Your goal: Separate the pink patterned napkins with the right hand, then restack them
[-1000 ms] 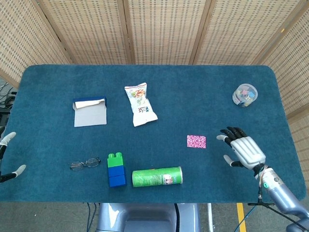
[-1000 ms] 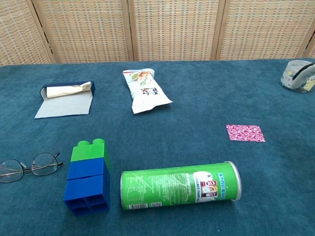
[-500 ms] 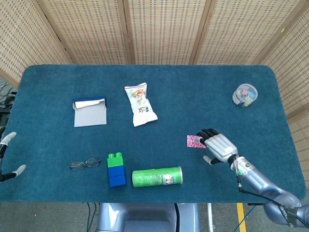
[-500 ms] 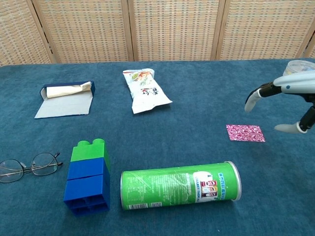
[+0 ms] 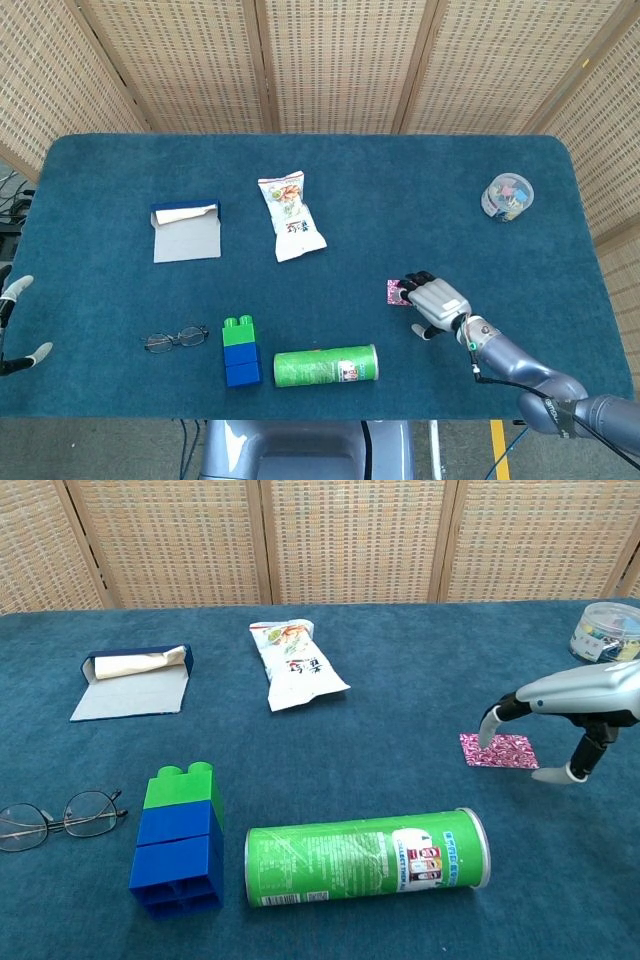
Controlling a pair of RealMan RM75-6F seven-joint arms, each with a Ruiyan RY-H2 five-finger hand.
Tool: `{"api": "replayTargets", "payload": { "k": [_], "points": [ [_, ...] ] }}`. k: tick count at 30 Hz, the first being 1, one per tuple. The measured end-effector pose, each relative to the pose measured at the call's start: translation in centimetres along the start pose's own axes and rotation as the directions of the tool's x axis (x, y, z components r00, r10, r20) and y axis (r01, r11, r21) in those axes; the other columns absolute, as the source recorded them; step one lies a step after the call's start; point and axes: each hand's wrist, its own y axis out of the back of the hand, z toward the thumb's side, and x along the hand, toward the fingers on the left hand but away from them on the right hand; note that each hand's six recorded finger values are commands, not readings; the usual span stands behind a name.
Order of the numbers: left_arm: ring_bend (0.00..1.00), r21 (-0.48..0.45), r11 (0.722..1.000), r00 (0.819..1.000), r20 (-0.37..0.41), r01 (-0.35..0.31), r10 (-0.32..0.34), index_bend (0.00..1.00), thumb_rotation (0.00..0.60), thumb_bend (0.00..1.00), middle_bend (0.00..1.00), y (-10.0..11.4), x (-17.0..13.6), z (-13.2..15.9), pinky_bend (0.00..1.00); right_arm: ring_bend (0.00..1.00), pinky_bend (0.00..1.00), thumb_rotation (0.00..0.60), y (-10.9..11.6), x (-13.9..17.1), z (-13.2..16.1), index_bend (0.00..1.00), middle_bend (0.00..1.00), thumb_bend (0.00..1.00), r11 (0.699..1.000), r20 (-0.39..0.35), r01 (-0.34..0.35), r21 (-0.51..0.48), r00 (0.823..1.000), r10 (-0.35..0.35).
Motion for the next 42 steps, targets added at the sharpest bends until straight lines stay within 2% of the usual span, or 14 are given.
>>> {"api": "replayTargets", "payload": {
  "k": [13, 25, 42],
  "points": [
    [0.0, -0.001, 1.0, 1.0, -0.006, 0.002, -0.002, 0.12, 0.6, 0.05, 0.0, -0.2, 0.0, -0.2, 0.0, 0.0, 0.04, 0.6, -1.0, -0.6, -1.0, 0.2, 0.12, 0.46, 0.998, 0.039, -0.039, 0.054, 0.999, 0.037],
    [0.0, -0.003, 1.0, 1.0, -0.003, 0.004, -0.004, 0.12, 0.6, 0.05, 0.0, -0.2, -0.1, -0.1, 0.0, 0.0, 0.04, 0.6, -1.9, 0.0, -3.8, 0.2, 0.12, 0.46, 0.995, 0.116, -0.07, 0.068, 0.991, 0.061],
    [0.0, -0.004, 1.0, 1.0, 0.002, 0.006, -0.006, 0.12, 0.6, 0.05, 0.0, -0.2, -0.2, 0.0, 0.0, 0.0, 0.04, 0.6, -2.7, 2.8, -9.2, 0.2, 0.12, 0.47, 0.994, 0.265, -0.099, 0.051, 0.961, 0.082]
  ]
}}
